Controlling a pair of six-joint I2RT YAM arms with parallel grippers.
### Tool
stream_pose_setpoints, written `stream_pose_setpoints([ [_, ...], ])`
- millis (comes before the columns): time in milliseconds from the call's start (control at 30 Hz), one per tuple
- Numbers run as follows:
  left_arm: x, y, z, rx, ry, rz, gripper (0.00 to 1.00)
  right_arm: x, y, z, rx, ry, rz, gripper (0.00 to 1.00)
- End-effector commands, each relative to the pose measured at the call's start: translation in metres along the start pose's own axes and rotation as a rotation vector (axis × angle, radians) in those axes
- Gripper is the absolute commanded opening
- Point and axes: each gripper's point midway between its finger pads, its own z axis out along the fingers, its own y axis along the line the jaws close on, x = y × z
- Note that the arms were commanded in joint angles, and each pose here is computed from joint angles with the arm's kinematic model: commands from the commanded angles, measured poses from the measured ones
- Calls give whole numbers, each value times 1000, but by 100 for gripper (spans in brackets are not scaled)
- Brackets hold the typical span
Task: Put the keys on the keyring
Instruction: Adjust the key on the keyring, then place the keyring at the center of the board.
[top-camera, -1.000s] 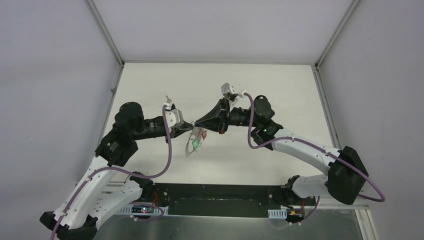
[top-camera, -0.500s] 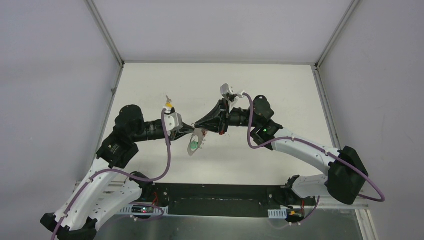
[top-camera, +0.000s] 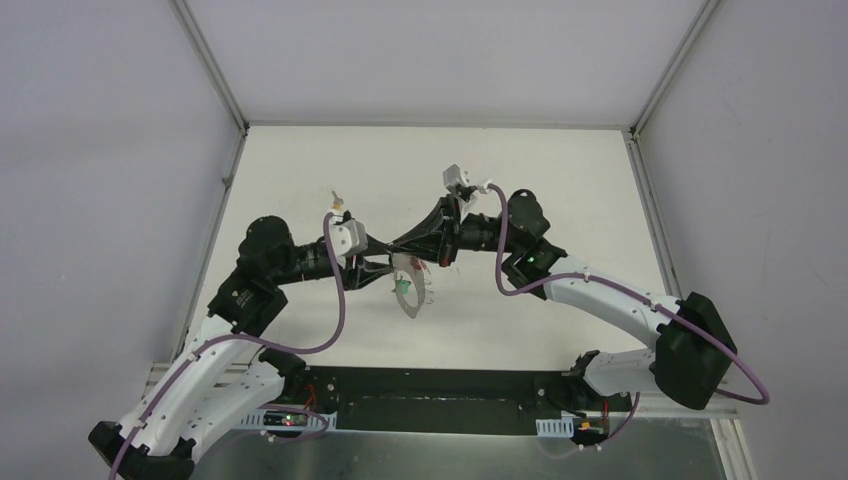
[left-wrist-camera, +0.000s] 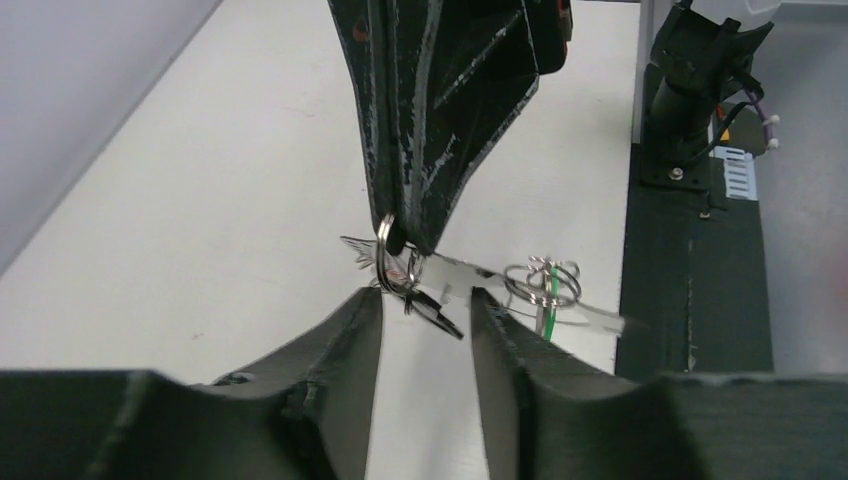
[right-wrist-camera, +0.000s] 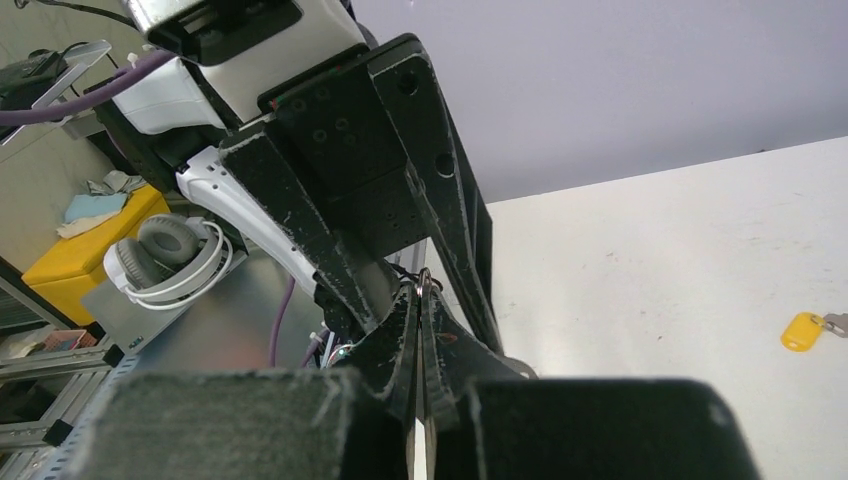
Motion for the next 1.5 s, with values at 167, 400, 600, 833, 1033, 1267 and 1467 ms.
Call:
stream_pose_setpoints([
  [167,13,19,-36,-282,53,-16,92,-19,-3,-27,73,-42,-90,0],
  [400,23,35,-53,-460,85,-166,99,24,-9,-68,186,105,-41,0],
  [600,24,34,-41,-449,83,-354,99,61,-18,-101,313,294,-34,0],
  [833,39,40,-20,-489,102,-694,99,109,-42,-116,357,544,7,0],
  [1033,37,41,-10,-480,103,-802,99,143,-41,-84,280,611,89,0],
  [1267,40,52,-26,-614,45,-831,99,154,-50,-43,251,524,186,1],
  [1467,60,52,-45,-741,4,-922,99,148,-68,-36,308,502,155,25],
])
